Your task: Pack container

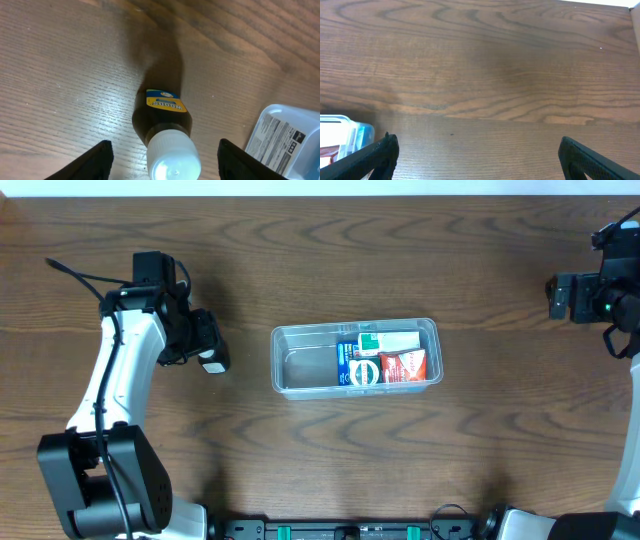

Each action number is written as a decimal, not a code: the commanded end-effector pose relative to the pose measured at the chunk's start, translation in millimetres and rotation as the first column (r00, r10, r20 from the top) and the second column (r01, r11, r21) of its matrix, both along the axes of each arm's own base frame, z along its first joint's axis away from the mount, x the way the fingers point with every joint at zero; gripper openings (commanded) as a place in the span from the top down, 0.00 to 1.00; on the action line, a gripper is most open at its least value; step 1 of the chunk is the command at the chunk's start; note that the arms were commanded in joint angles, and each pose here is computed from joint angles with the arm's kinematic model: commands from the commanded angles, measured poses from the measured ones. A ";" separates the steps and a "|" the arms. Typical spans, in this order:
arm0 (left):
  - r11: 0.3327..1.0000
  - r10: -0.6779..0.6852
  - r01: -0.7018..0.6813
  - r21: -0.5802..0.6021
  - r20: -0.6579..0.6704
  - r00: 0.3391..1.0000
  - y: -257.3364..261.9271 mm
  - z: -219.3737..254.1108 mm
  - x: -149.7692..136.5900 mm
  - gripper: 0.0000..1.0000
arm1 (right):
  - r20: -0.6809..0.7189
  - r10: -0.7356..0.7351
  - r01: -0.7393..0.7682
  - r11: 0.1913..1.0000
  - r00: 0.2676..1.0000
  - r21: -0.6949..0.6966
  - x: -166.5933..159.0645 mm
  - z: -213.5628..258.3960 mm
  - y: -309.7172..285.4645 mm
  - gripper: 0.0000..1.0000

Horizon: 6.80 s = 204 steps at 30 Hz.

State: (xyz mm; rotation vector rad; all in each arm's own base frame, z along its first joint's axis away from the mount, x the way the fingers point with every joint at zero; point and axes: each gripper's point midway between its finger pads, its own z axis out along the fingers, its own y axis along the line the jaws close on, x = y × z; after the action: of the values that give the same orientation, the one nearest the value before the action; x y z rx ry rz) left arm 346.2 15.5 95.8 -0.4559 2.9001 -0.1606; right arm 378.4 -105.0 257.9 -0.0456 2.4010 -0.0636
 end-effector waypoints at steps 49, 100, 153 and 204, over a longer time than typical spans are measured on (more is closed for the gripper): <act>0.999 -0.035 0.034 0.013 0.040 0.999 1.4 27.5 5.8 0.72 | 0.004 -0.019 0.019 1.000 1.000 0.011 0.0 1.4 -4.1 0.01; 0.835 -0.549 0.549 0.024 0.069 0.833 -201.5 14.1 -6.0 0.72 | 0.000 -0.019 0.019 1.000 1.000 0.013 -0.5 0.9 -3.8 0.01; 0.865 -0.492 0.483 0.136 0.422 0.761 -147.3 192.0 -79.7 0.02 | 0.000 -0.019 0.019 1.000 1.000 0.013 -0.5 0.9 -3.8 0.01; 0.979 -0.150 -0.082 0.185 0.935 0.323 -7.7 99.0 -104.7 0.02 | 0.000 -0.019 0.019 1.000 1.000 0.013 -0.5 0.9 -3.8 0.01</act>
State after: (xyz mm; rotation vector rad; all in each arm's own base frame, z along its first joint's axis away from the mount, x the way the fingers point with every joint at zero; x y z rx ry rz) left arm 241.8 9.6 199.9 -0.1592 1.6919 -0.0802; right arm 377.9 -104.8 257.2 -0.0452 2.4046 -0.0620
